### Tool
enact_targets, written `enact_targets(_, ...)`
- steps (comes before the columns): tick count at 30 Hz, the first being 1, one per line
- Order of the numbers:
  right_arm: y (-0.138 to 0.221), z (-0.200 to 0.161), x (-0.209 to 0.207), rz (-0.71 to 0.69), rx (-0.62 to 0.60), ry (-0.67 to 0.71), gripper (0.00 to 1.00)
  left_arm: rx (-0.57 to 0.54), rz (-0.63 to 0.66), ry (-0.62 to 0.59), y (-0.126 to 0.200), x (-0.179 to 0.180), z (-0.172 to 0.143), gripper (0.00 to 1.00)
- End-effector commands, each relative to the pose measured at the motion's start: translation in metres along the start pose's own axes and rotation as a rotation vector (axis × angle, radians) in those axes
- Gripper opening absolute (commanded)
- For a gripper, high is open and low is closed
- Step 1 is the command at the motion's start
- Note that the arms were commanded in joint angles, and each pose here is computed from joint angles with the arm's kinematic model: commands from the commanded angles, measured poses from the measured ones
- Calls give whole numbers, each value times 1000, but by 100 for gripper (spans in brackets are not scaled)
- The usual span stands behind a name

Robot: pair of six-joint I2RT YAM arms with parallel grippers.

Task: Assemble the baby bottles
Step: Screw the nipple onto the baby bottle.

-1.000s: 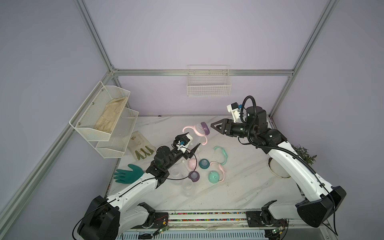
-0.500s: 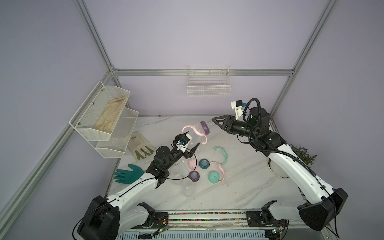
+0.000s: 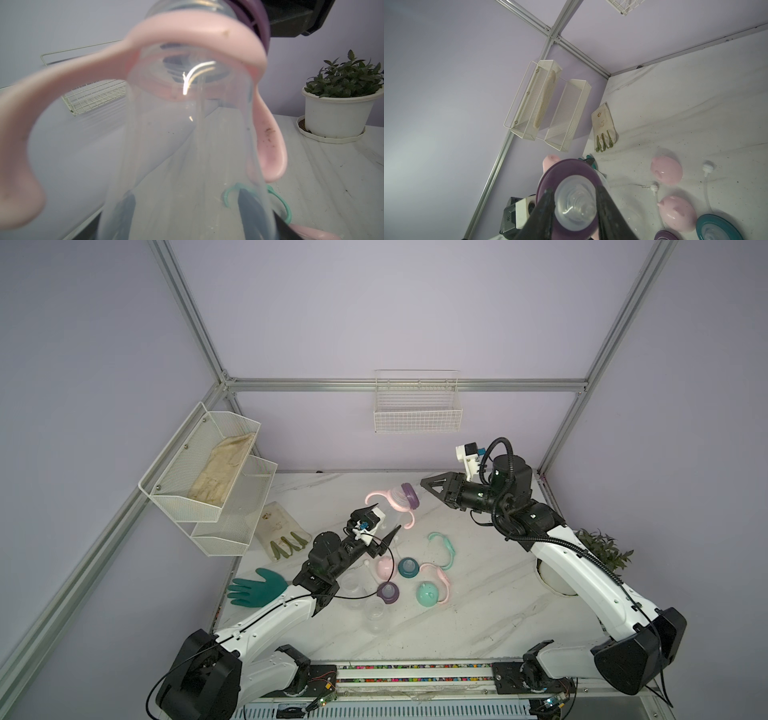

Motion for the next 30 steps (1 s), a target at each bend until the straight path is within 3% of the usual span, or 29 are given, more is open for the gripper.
enact_targets(1, 0, 4, 5, 44, -12, 5, 30, -94, -1, 4, -3, 0, 22, 0)
enact_targets(15, -14, 5, -1, 58, 30, 1, 1, -94, -43, -6, -4, -3, 21, 0)
enact_targets(30, -18, 9, 10, 97, 116, 69, 0, -48, -67, -13, -8, -4, 14, 0)
Point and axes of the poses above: each gripper's point midway between its finger pads, its own y axis back along the fingers, its own x axis along the line the jaws close on, z = x × y, the point moved 9 cm from there along y, back along the fingers, and after that the axes turned 15 degrees about y, right-handed, at the moved point
